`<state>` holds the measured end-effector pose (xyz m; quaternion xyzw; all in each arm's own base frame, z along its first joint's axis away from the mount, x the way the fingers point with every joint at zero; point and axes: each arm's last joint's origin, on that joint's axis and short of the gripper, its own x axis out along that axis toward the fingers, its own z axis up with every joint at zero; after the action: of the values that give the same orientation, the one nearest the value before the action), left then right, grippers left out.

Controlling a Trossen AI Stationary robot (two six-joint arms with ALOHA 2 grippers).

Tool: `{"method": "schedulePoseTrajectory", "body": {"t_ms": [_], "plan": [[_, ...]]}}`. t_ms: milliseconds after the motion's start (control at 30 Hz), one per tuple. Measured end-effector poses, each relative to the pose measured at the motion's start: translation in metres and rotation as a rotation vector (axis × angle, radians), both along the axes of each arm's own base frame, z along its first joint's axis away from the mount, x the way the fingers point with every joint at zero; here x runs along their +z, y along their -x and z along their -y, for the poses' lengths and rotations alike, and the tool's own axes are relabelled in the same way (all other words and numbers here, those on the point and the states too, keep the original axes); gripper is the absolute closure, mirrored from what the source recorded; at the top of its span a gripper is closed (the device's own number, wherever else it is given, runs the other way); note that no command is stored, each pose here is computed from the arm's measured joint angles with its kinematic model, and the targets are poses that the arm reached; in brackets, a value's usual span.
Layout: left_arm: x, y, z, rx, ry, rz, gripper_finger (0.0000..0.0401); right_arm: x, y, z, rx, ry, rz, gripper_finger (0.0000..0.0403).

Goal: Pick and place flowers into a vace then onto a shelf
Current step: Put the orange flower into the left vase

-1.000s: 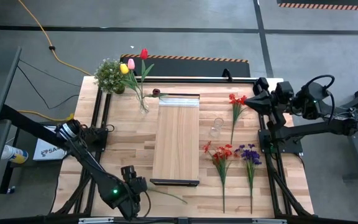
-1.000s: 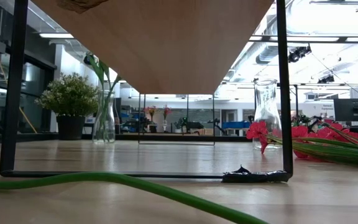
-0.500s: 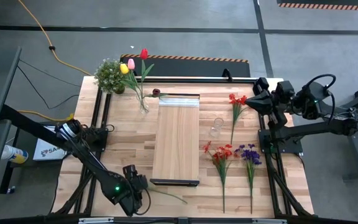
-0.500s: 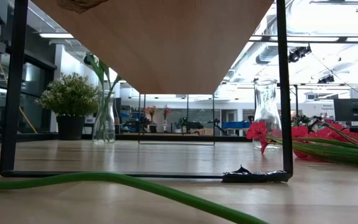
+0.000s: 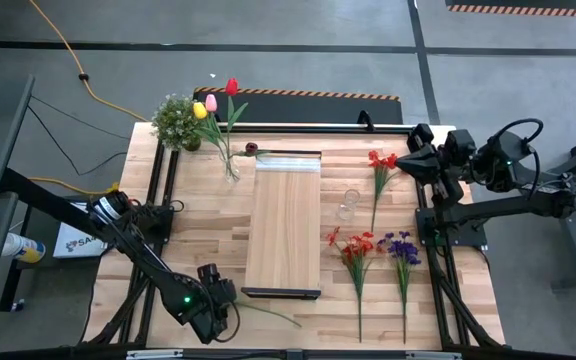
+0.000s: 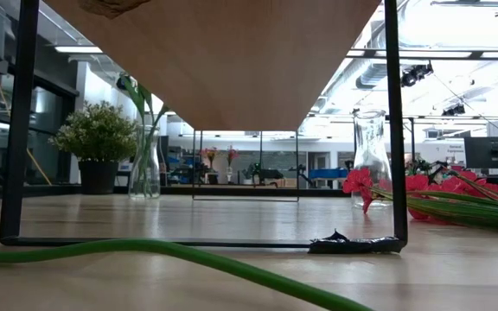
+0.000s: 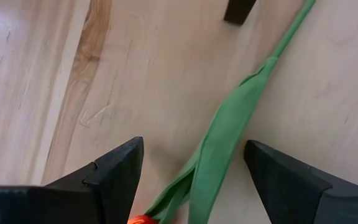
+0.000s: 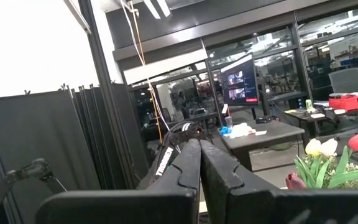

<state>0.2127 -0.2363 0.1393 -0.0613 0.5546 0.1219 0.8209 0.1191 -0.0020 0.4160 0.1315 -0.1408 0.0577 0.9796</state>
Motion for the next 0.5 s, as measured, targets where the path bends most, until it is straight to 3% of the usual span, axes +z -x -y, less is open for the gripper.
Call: {"method": "schedulePoseTrajectory", "body": {"t_ms": [500], "plan": [[-0.0005, -0.0013, 0.0011, -0.005, 0.001, 0.017, 0.0080, 0.0000, 0.0000, 0.0000, 0.000, 0.000, -0.001, 0.0402]]}}
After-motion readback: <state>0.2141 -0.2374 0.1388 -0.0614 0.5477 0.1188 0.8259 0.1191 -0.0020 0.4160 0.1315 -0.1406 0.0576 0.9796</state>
